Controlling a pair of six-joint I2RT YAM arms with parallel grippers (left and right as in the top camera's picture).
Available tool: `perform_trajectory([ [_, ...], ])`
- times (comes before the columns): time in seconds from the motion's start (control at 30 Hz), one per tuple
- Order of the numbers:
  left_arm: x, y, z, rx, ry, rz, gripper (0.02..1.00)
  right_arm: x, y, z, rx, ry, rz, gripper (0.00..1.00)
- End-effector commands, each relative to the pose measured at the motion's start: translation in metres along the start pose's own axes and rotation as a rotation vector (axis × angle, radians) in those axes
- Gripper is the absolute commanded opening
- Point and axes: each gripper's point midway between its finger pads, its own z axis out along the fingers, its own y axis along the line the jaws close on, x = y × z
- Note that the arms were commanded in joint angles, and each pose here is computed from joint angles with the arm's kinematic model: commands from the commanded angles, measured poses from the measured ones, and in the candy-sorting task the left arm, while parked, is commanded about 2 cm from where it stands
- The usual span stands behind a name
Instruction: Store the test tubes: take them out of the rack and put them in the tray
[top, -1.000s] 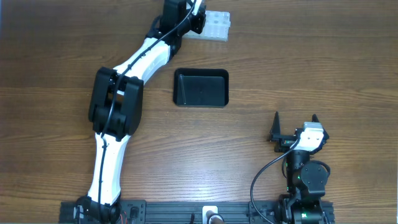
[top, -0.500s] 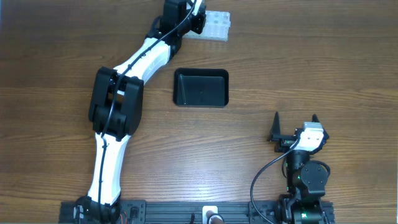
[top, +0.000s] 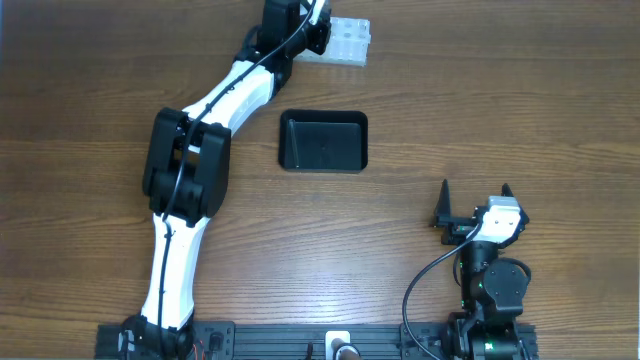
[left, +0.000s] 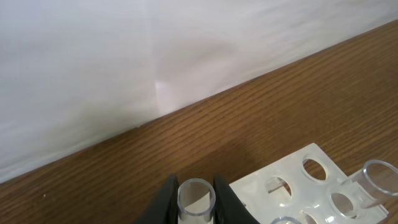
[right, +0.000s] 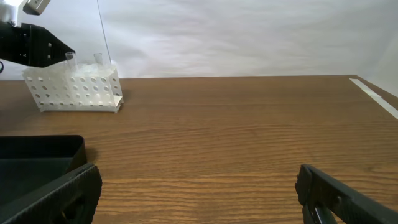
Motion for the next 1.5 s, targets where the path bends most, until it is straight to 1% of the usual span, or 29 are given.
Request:
perform_trajectory([
  [0.03,-0.076,0.003,-0.036,-0.028,-0.119,0.039,0.071,0.003,-0.001,0.000,0.000,0.002,0.003,0.991],
  [0.1,-0.095,0.002,-0.050,-0.035,-0.144,0.057,0.077,0.003,-0.001,0.000,0.001,0.002,0.003,0.991],
  [0.27,-0.140,0.006,-0.089,-0.102,-0.191,0.060,0.075,0.003,-0.001,0.000,0.001,0.002,0.003,0.991],
  [0.37,-0.164,0.005,-0.116,-0.108,-0.213,0.061,0.077,0.003,-0.001,0.000,0.000,0.002,0.003,0.991],
  [0.43,-0.175,0.003,-0.133,-0.108,-0.216,0.061,0.075,0.003,-0.001,0.000,0.000,0.002,0.003,0.993],
  [0.47,-0.179,-0.001,-0.147,-0.102,-0.197,0.046,0.073,0.003,-0.001,0.000,0.000,0.002,0.003,0.991],
  [0.53,-0.177,-0.005,-0.159,-0.092,-0.157,-0.004,0.066,0.003,-0.001,0.000,0.000,0.002,0.003,0.991],
  [0.6,-0.163,-0.009,-0.166,-0.083,-0.086,-0.076,0.058,0.003,-0.001,0.000,0.001,0.002,0.003,0.991],
  [0.67,-0.144,-0.010,-0.168,-0.102,-0.004,-0.153,0.049,0.003,-0.001,0.000,0.000,0.002,0.003,0.991],
  [0.8,-0.084,-0.005,-0.169,-0.226,0.183,-0.332,0.042,0.003,-0.001,0.000,0.000,0.002,0.003,0.991],
  [0.87,-0.056,-0.008,-0.167,-0.263,0.247,-0.386,0.042,0.003,-0.001,0.000,0.001,0.002,0.003,0.993],
  [0.9,-0.035,-0.015,-0.163,-0.265,0.290,-0.407,0.042,0.003,-0.001,0.000,0.001,0.002,0.003,0.991],
  [0.97,-0.010,-0.022,-0.160,-0.274,0.334,-0.443,0.047,0.003,-0.001,0.000,0.001,0.002,0.003,0.993],
  [1.07,0.028,-0.034,-0.160,-0.318,0.400,-0.509,0.049,0.003,-0.001,0.000,0.000,0.002,0.003,0.993],
  [1.2,0.058,-0.047,-0.158,-0.349,0.455,-0.525,0.049,0.003,-0.001,0.000,0.000,0.002,0.003,0.991],
  [1.33,0.075,-0.057,-0.153,-0.369,0.493,-0.488,0.053,0.003,-0.001,0.000,0.000,0.002,0.003,0.993],
  [1.5,0.094,-0.058,-0.149,-0.418,0.526,-0.439,0.060,0.003,-0.001,0.000,0.000,0.002,0.003,0.993],
])
